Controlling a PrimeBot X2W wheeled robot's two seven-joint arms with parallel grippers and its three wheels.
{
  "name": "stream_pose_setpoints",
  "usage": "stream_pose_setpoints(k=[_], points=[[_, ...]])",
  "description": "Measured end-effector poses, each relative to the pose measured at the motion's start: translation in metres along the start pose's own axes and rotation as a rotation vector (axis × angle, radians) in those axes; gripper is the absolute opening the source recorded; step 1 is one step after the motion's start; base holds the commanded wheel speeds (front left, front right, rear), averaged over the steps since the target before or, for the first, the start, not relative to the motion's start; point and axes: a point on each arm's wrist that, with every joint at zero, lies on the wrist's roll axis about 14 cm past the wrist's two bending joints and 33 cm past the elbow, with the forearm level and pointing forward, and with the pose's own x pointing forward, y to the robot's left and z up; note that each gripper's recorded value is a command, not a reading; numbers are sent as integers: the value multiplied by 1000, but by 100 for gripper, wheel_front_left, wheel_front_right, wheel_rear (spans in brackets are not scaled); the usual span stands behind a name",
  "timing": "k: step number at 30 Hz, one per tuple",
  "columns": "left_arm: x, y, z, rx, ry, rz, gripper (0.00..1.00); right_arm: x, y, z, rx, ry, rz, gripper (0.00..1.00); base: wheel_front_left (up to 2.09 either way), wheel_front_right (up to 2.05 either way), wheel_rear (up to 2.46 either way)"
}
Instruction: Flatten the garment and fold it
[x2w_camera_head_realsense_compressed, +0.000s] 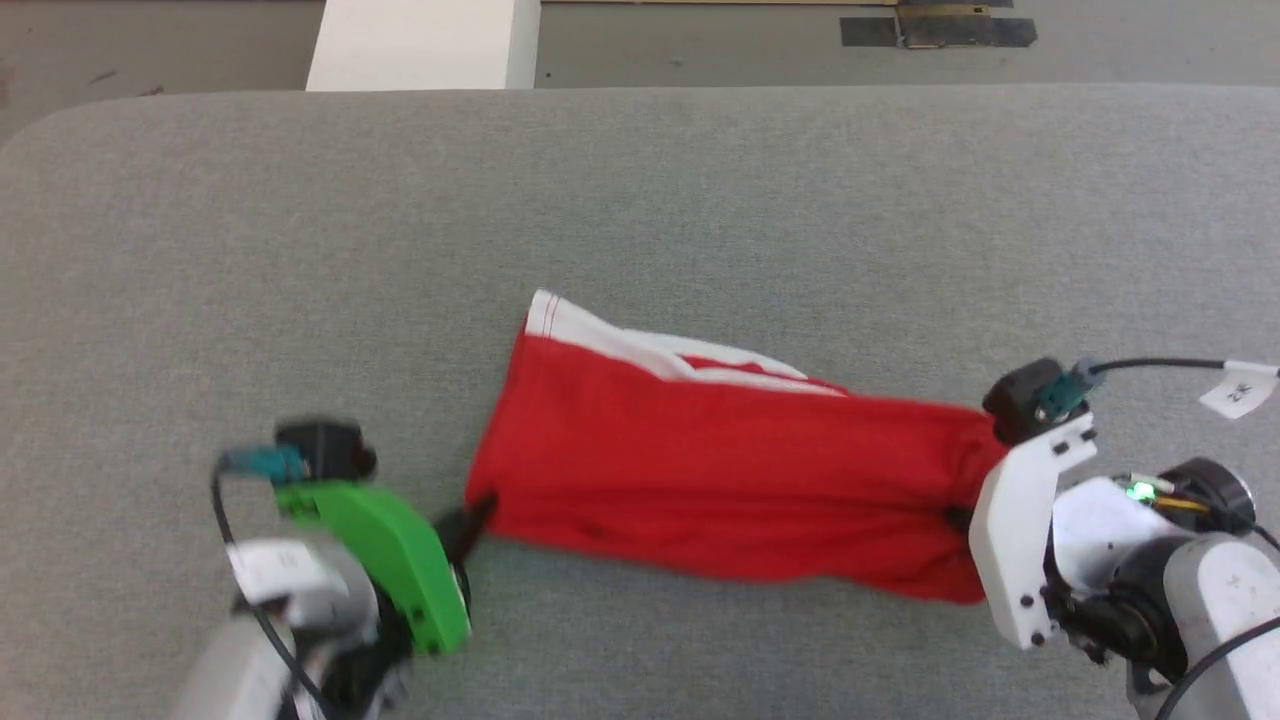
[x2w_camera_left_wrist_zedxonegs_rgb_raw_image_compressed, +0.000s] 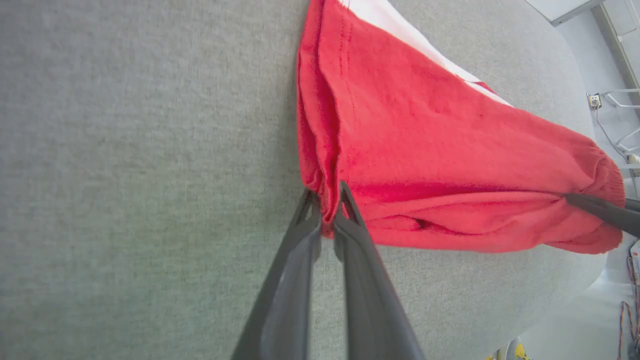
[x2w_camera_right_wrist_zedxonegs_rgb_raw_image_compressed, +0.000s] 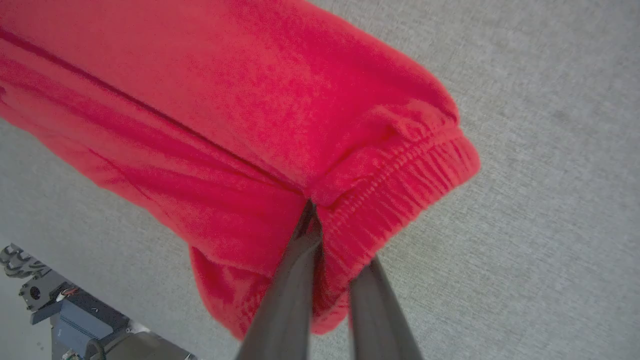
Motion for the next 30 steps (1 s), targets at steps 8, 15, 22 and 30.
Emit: stream_pose_setpoints(k=[8, 15, 22, 30], points=[[-9, 8, -65, -111, 128, 50, 0, 9, 5, -31, -33, 118, 25, 0, 0, 0, 0], [-13, 19, -42, -109, 35, 82, 100, 7, 7, -22, -6, 35, 32, 100, 0, 0, 0], [-36, 46, 45, 59, -321, 191, 100, -22, 1, 2, 172, -184, 8, 100, 0, 0, 0], [-72, 42, 119, 291, -784, 220, 100, -48, -25, -20, 373, -267, -102, 100, 0, 0, 0]])
